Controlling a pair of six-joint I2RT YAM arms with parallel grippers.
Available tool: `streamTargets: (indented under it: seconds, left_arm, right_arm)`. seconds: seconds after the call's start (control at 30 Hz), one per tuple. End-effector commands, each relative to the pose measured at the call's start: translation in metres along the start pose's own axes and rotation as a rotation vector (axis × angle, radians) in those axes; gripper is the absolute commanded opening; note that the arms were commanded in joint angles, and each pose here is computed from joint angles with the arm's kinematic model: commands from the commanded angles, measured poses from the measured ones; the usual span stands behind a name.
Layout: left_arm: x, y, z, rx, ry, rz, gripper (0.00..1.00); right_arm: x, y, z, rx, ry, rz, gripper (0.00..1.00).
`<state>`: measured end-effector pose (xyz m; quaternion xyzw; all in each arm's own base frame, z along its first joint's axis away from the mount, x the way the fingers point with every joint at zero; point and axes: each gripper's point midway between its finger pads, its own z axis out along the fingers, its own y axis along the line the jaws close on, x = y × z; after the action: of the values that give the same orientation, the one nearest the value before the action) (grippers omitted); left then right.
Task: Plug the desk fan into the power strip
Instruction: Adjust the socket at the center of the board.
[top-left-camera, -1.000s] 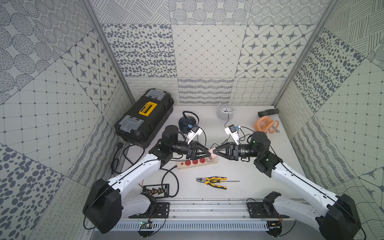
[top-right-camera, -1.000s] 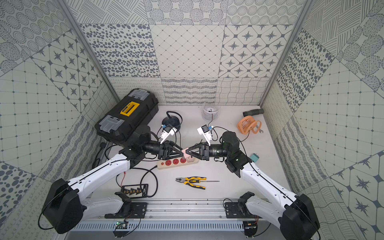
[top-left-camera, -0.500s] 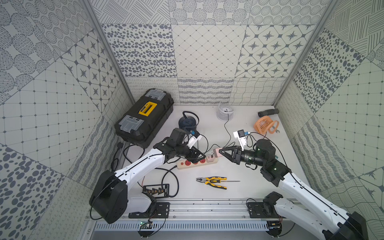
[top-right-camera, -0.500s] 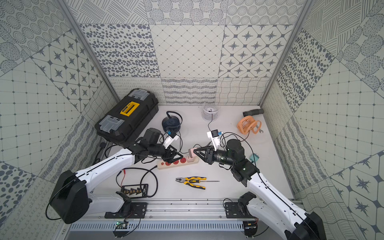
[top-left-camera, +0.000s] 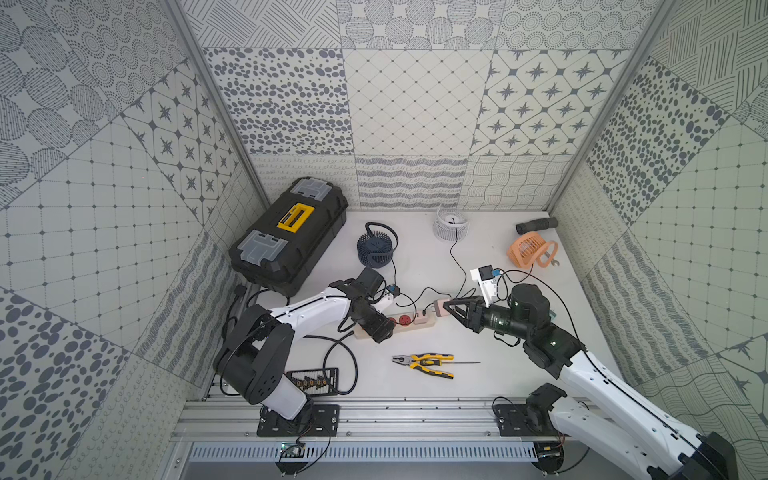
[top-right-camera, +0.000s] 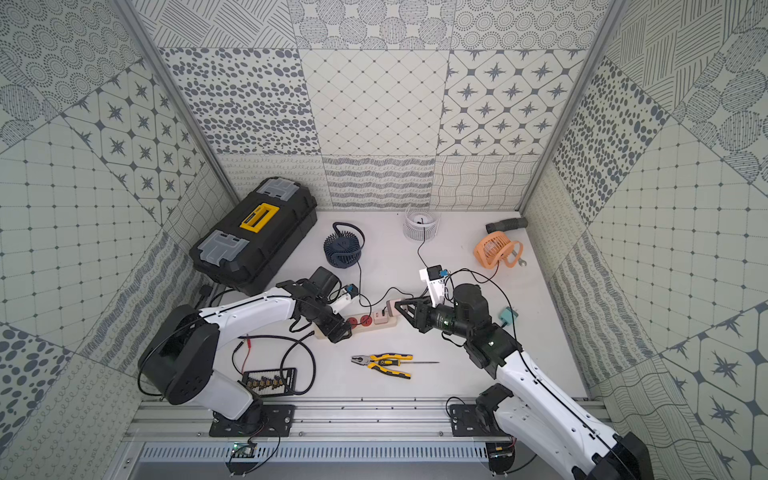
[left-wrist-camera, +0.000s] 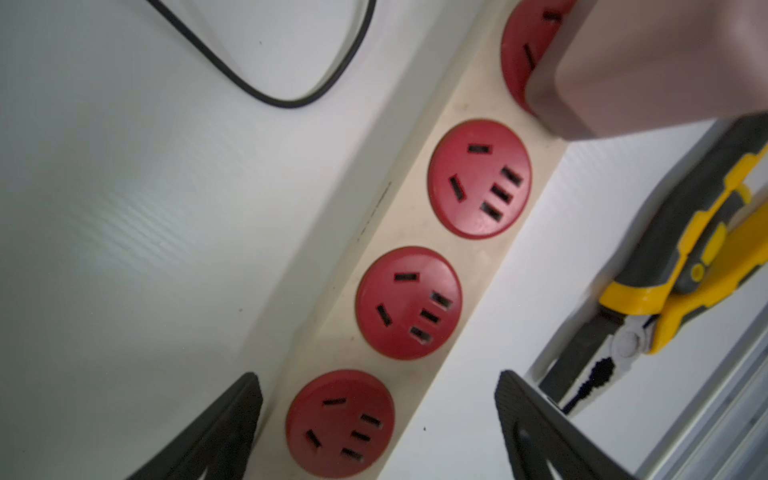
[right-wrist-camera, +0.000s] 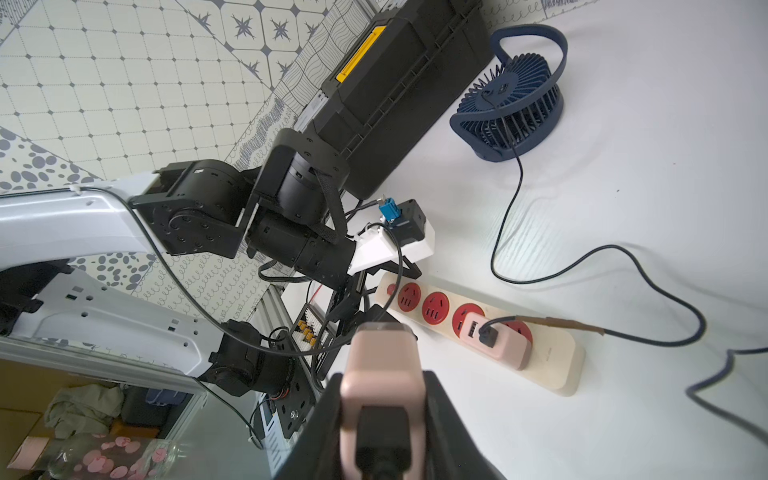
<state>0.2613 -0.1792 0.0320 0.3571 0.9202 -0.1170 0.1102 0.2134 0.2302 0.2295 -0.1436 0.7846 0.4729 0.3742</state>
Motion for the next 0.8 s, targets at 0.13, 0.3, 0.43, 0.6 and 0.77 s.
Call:
streamTargets:
  seconds: [0.13,0.3,0.43,0.6,0.77]
  left_arm:
    - [0.026,0.011,0.013,-0.108,0.173,0.120,0.87]
    - [0.020,0.011,0.016,-0.107,0.179,0.056,0.63]
    - [0.004,0.003,0.012,-0.079,0.124,0.023,0.47]
    - [-0.020,-0.014,0.013,-0.014,0.038,-0.021,0.43]
    - [-0.044,-0.019,0.022,-0.019,-0.011,-0.072,0.41]
  right_arm:
    - [-0.003,0.003,-0.001,-0.019,-0.031,-0.043,0.15]
    - [-0.004,0.003,-0.005,-0.014,-0.049,-0.045,0.16]
    - [-0.005,0.002,-0.009,0.005,-0.068,-0.041,0.16]
    - [-0.006,-0.013,-0.011,0.082,-0.090,-0.010,0.16]
    - [-0.007,-0.041,-0.014,0.241,-0.107,0.050,0.16]
